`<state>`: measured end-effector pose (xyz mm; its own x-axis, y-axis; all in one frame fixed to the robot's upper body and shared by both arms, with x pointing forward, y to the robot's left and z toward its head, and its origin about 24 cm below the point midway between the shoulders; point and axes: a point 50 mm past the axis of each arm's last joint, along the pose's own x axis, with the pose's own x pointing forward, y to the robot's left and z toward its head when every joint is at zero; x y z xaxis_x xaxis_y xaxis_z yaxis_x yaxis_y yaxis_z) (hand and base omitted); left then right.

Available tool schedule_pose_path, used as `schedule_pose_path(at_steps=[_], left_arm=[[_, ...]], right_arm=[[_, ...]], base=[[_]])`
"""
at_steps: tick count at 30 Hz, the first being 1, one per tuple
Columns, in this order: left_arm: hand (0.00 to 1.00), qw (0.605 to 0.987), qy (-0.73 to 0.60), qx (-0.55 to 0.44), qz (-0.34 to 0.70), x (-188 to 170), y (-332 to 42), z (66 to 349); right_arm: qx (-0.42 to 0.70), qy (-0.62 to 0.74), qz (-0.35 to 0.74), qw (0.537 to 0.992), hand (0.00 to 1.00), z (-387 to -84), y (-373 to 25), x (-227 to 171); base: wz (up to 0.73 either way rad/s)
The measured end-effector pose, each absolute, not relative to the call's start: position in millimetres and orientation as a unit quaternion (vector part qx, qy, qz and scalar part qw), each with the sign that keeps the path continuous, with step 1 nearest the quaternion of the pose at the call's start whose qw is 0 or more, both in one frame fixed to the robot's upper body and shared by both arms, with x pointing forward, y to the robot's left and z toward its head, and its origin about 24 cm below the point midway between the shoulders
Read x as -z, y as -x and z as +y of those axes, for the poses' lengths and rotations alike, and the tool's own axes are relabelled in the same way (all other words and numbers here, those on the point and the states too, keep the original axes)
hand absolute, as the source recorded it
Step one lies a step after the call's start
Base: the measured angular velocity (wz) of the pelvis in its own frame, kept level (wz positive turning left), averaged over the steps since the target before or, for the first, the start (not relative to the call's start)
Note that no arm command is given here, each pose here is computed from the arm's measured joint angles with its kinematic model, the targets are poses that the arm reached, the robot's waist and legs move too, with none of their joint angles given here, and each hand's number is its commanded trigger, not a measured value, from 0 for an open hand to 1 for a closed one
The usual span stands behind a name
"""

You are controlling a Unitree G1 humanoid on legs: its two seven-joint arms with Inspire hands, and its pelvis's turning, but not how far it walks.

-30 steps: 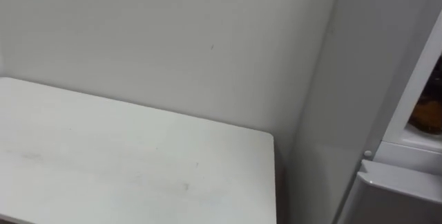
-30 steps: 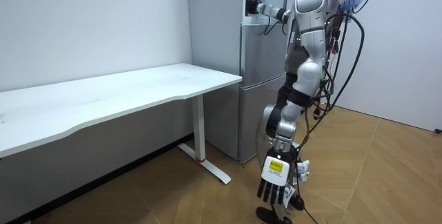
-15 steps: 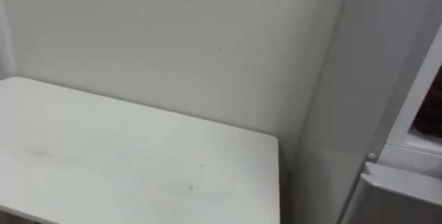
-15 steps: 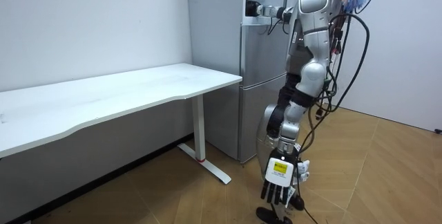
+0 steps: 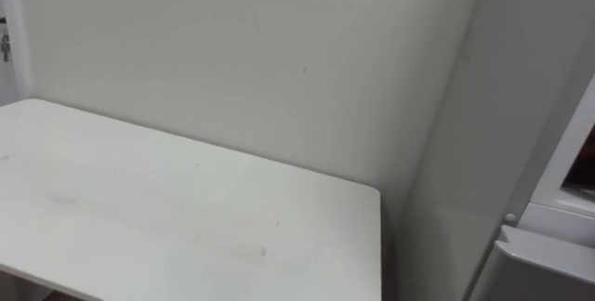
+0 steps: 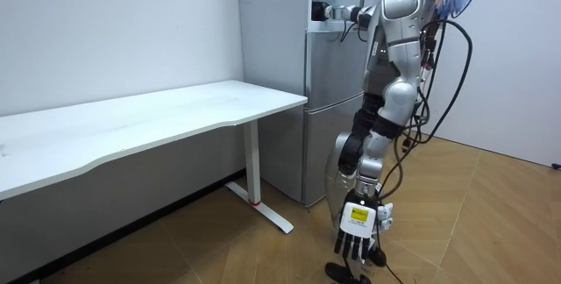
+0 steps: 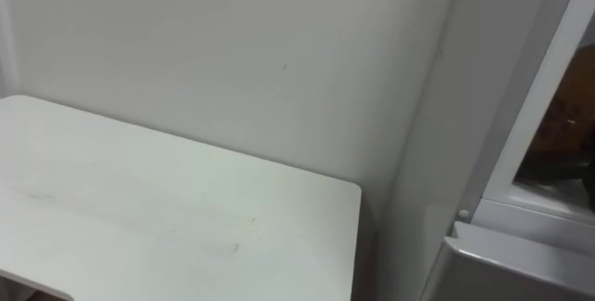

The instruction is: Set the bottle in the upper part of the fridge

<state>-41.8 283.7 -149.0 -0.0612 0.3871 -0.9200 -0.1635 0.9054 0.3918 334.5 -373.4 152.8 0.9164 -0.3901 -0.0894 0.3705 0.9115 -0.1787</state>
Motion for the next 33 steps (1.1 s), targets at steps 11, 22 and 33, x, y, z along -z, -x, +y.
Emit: schedule_pose_path(at_steps=[11, 22, 33], left_arm=[[0.0, 0.681, -0.078, -0.209, 0.698, 147, 42, 288], [0.0, 0.683, -0.093, -0.203, 0.696, 146, 39, 293], [0.0, 0.698, -0.104, -0.2, 0.679, 145, 33, 296]], right_arm=[[0.185, 0.086, 0.068, 0.977, 0.0, -374, -333, -151], [0.188, 0.072, 0.062, 0.978, 0.0, -375, -332, -152], [0.204, 0.044, 0.021, 0.978, 0.0, -374, -327, -154]], base=[[0.0], [0.0], [0.0]])
